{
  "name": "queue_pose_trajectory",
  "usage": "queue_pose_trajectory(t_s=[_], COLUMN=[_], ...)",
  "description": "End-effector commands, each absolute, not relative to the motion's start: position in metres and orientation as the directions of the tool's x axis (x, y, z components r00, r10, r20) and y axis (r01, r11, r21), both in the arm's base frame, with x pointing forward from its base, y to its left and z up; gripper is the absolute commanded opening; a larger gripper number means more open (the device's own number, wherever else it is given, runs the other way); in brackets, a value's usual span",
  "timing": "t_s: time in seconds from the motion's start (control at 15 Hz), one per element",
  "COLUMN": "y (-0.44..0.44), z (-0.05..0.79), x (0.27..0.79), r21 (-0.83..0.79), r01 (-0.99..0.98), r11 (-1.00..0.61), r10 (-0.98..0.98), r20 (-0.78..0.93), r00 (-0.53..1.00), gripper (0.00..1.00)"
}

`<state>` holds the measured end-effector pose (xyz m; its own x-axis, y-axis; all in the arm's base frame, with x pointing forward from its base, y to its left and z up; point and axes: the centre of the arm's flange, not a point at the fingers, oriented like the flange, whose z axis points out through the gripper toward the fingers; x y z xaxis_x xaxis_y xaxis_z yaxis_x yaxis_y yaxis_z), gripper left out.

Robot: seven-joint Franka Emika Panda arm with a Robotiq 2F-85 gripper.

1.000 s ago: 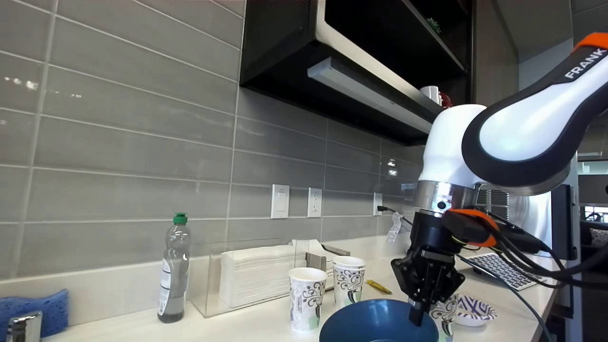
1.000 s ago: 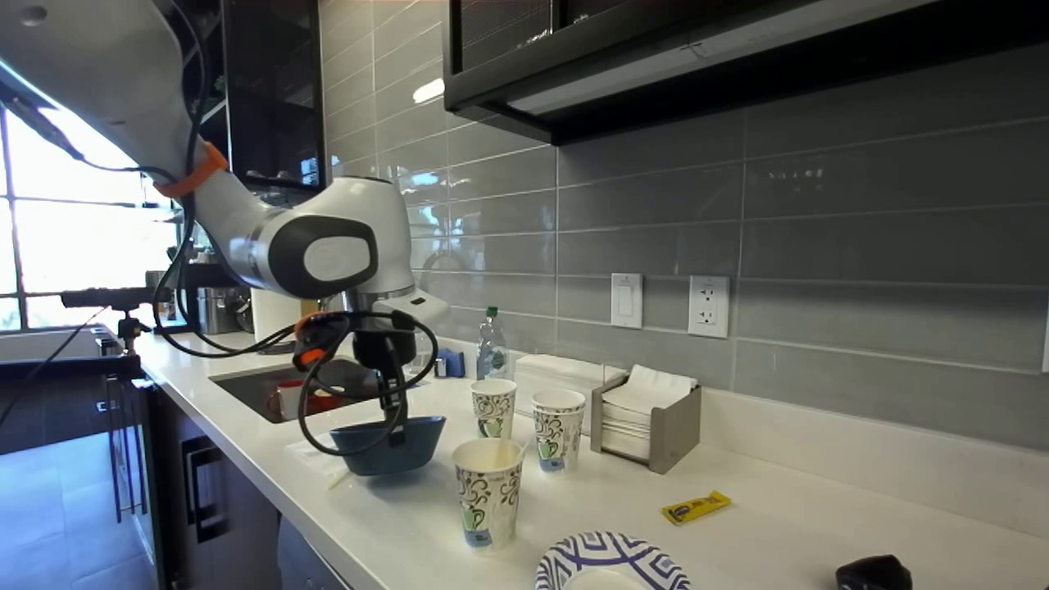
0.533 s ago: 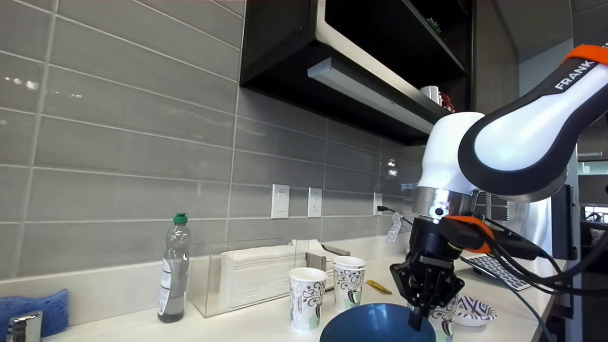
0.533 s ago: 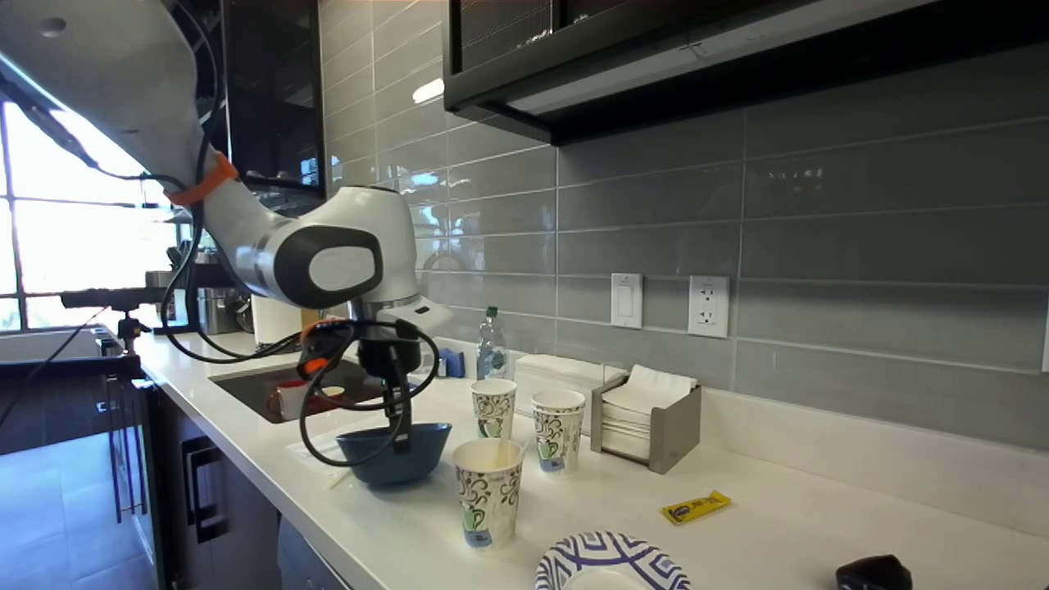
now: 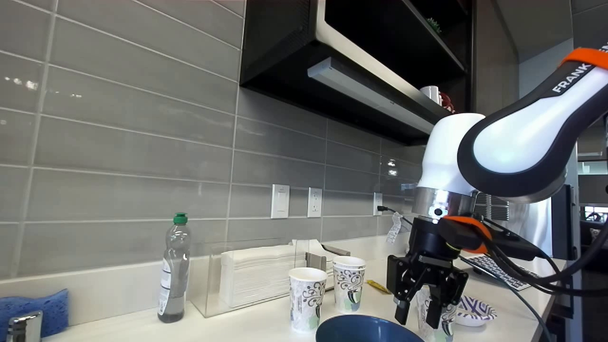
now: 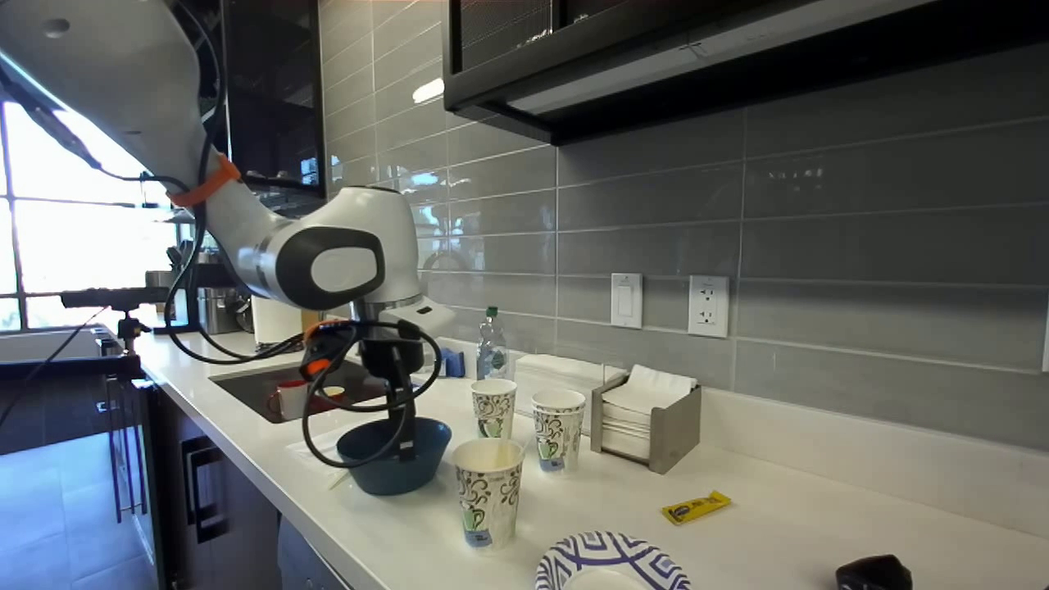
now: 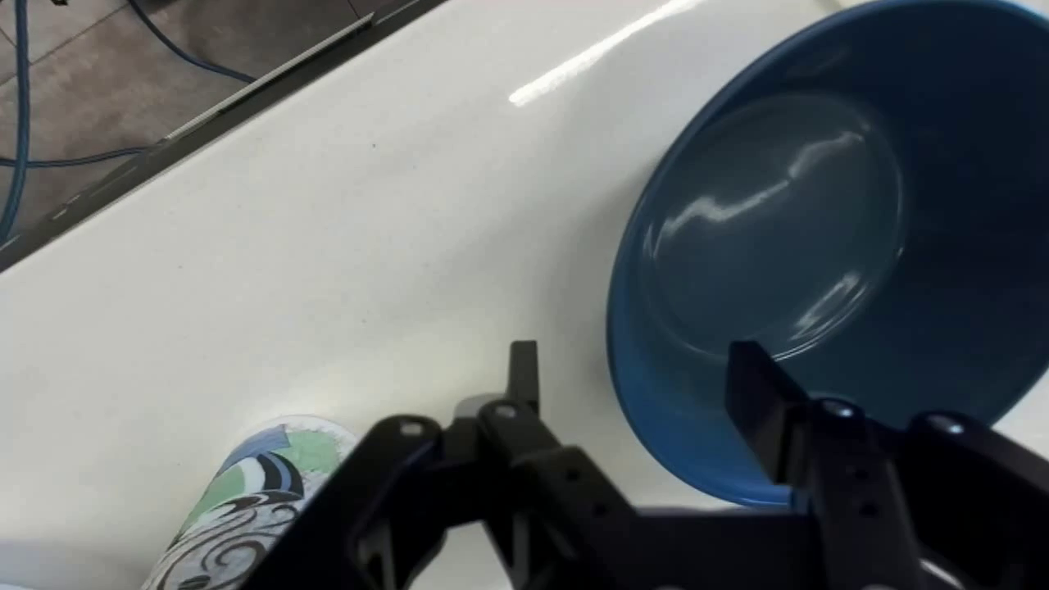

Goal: Pour the beans in the blue bowl into the coffee cup

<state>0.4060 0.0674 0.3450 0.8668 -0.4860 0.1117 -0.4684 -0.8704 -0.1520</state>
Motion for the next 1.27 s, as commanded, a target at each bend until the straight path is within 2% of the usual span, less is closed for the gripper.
queue_pose_trajectory(t_s=[0.0, 0.07, 0.27, 0.73, 1.2], y=[0.067, 0.07, 0.079, 0.142, 0.157], z=[0.37, 0.385, 0.426, 0.545, 0.557], x=[0.402, 0.402, 0.397, 0.386, 0.381], r21=[-0.134, -0.128, -0.055, -0.021, -0.04], r01=[-0.47, -0.462, -0.425, -0.246, -0.218], r11=[-0.872, -0.877, -0.903, -0.969, -0.975], r10=[-0.488, -0.479, -0.426, -0.236, -0.216], r20=[0.171, 0.183, 0.223, 0.378, 0.402], r00=[0.856, 0.858, 0.877, 0.895, 0.89], gripper=[0.93, 1.0, 1.0, 1.0, 1.0])
